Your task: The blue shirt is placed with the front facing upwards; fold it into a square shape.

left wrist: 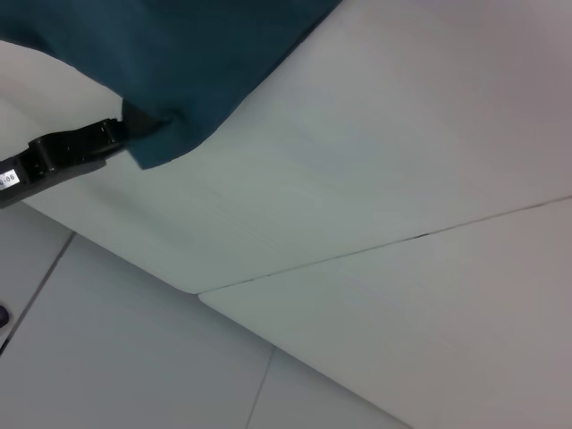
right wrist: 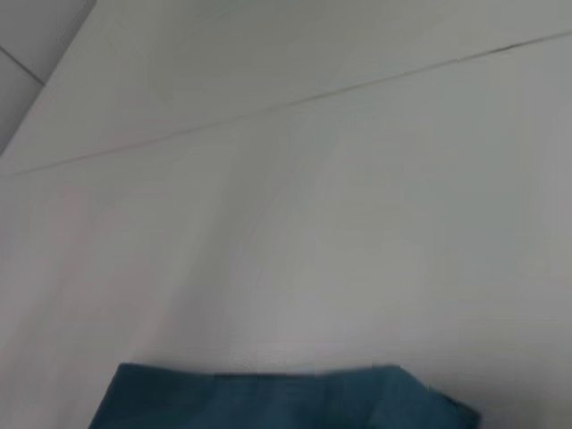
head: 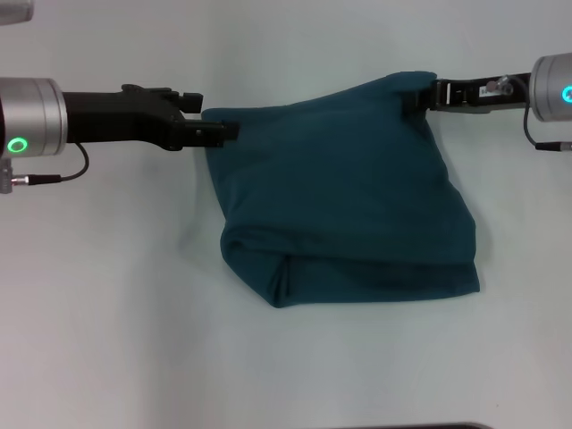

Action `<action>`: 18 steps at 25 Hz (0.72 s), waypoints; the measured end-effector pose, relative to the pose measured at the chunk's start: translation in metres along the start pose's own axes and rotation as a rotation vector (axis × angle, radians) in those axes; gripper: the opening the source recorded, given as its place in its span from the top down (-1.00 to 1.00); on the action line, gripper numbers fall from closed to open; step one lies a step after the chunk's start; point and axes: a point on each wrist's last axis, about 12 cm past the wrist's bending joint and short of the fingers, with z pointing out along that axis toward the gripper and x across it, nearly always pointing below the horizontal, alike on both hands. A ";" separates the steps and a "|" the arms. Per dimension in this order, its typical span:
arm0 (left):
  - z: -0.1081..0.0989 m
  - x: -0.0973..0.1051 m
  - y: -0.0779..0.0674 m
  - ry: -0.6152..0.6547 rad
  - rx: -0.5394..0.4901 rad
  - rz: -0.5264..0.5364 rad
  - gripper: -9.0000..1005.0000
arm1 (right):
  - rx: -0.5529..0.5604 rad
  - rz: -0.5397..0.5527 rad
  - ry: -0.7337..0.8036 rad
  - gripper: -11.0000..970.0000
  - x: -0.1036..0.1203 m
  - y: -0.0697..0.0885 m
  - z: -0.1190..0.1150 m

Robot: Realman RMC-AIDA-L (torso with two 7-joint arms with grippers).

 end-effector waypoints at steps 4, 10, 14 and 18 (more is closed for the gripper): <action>-0.003 -0.001 -0.002 0.001 0.013 0.003 -0.59 | -0.025 0.004 -0.047 0.70 0.003 -0.007 -0.010; -0.010 -0.003 -0.008 -0.007 0.058 0.012 -0.58 | -0.100 -0.006 -0.081 0.30 0.011 -0.014 -0.036; -0.012 -0.001 -0.011 -0.011 0.074 -0.003 -0.58 | -0.140 0.017 -0.030 0.06 0.021 -0.019 -0.053; -0.012 0.001 -0.011 -0.009 0.076 -0.016 -0.58 | -0.166 0.074 0.037 -0.12 0.035 -0.024 -0.066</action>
